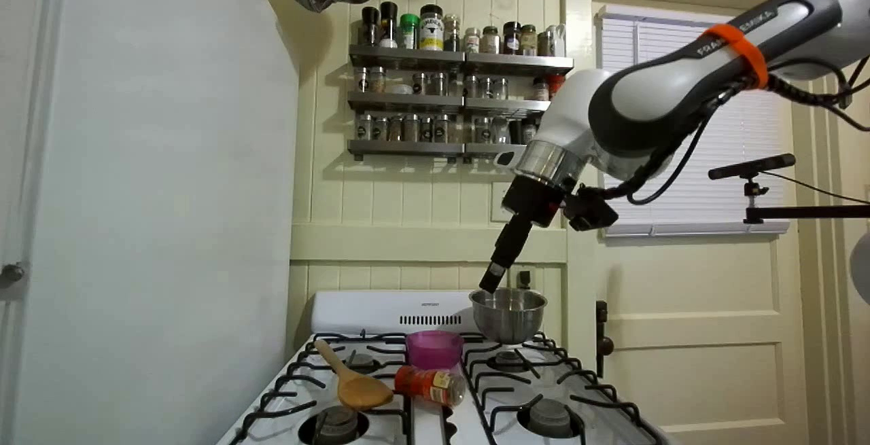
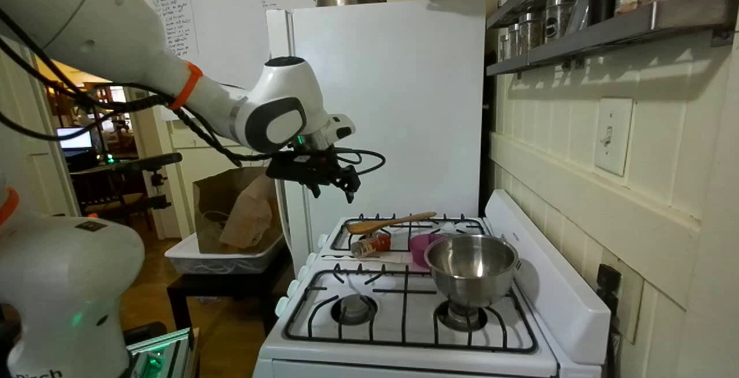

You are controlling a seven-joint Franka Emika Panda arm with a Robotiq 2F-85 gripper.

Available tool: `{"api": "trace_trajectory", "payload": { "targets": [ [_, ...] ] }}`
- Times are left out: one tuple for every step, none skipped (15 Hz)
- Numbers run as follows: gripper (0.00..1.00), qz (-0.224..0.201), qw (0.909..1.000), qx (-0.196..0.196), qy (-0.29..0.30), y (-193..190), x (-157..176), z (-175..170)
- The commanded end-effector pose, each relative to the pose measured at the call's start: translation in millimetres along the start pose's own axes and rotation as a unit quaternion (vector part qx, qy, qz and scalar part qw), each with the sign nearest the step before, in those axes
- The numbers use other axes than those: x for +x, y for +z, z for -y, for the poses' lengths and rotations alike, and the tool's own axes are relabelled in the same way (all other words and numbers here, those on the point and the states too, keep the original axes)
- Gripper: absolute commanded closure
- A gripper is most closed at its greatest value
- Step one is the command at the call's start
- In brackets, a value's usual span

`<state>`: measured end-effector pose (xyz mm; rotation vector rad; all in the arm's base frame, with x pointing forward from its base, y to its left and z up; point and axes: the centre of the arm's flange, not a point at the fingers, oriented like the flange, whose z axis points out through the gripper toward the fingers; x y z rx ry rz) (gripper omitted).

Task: Remove the left orange bottle from the shelf

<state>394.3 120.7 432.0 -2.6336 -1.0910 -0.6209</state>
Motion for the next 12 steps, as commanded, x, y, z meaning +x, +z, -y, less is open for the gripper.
{"api": "trace_trajectory", "payload": {
  "targets": [
    [0.00,0.076,0.9952,0.034,0.052,-79,24,20],
    [0.00,0.092,0.9925,0.046,0.065,-88,28,25],
    [0.00,0.110,0.9893,0.056,0.079,-97,30,29],
    [0.00,0.126,0.9854,0.067,0.091,-108,27,32],
    [0.00,0.146,0.9810,0.074,0.105,-119,22,32],
    [0.00,0.166,0.9758,0.083,0.115,-128,9,30],
    [0.00,0.134,0.9854,0.062,0.086,-64,17,37],
    [0.00,0.135,0.9847,0.065,0.089,-72,16,35],
    [0.00,0.132,0.9854,0.062,0.088,-74,16,34],
    [0.00,0.133,0.9855,0.060,0.087,-73,16,34],
    [0.00,0.135,0.9853,0.058,0.087,-71,16,35],
    [0.00,0.138,0.9851,0.057,0.086,-69,16,36]
  ]
}}
